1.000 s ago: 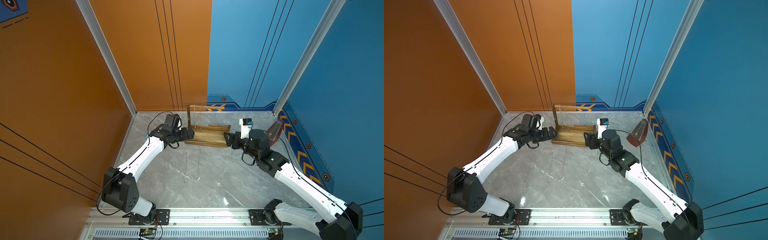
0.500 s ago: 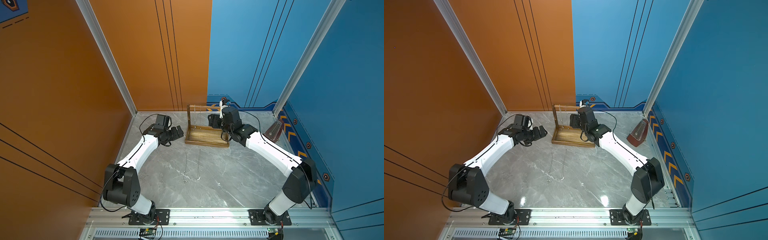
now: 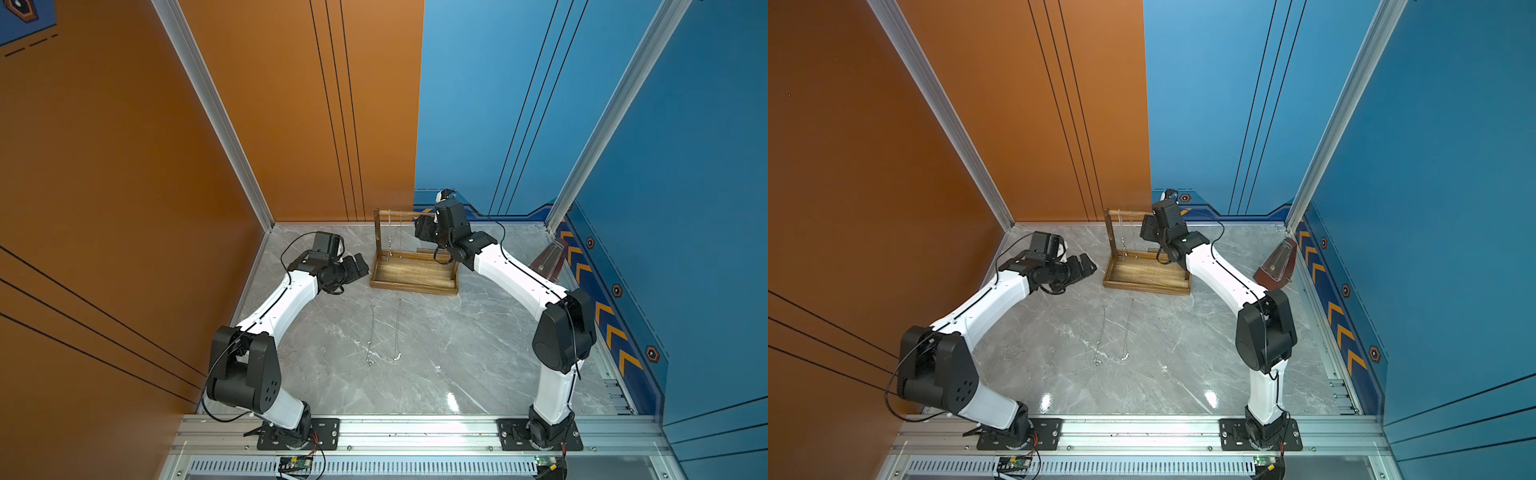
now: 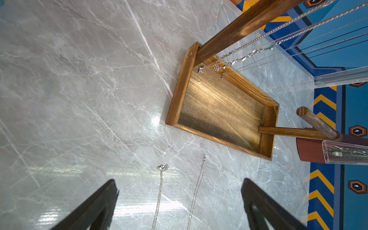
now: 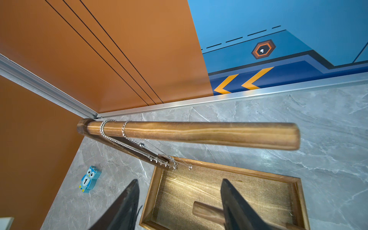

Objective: Take the necklace off the jewelry display stand
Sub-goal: Take off the necklace from the stand.

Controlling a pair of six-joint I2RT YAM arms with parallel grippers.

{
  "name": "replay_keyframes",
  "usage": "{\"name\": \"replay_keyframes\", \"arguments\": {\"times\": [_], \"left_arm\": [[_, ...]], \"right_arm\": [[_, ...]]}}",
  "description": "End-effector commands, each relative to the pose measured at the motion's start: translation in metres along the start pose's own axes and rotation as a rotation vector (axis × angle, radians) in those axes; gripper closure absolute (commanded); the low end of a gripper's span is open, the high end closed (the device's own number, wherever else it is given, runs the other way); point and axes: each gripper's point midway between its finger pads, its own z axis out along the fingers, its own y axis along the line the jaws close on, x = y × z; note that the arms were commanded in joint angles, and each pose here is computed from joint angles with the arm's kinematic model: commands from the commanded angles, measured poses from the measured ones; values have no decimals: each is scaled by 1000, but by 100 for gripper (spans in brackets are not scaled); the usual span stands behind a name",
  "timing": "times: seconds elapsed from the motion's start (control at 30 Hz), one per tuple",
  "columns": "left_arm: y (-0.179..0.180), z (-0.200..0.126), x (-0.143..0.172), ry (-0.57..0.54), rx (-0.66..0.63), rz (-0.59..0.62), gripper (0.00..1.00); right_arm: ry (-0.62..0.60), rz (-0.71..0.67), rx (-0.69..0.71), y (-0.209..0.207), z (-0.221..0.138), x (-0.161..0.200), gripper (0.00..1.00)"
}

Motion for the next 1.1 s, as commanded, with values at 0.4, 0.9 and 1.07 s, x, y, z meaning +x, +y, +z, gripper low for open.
{"name": "replay_keyframes", "arguments": {"times": [0.4, 0.9, 1.07], "left_arm": [[-8, 10, 12, 51, 44, -14, 1], [-15, 8, 13, 57, 77, -25, 2], [-16, 7, 13, 56, 84, -26, 2]], "right_arm": [[3, 37, -178, 31, 21, -23, 44], [12, 27, -220, 59, 28, 2, 44], [6, 19, -217, 66, 41, 16, 45]]}}
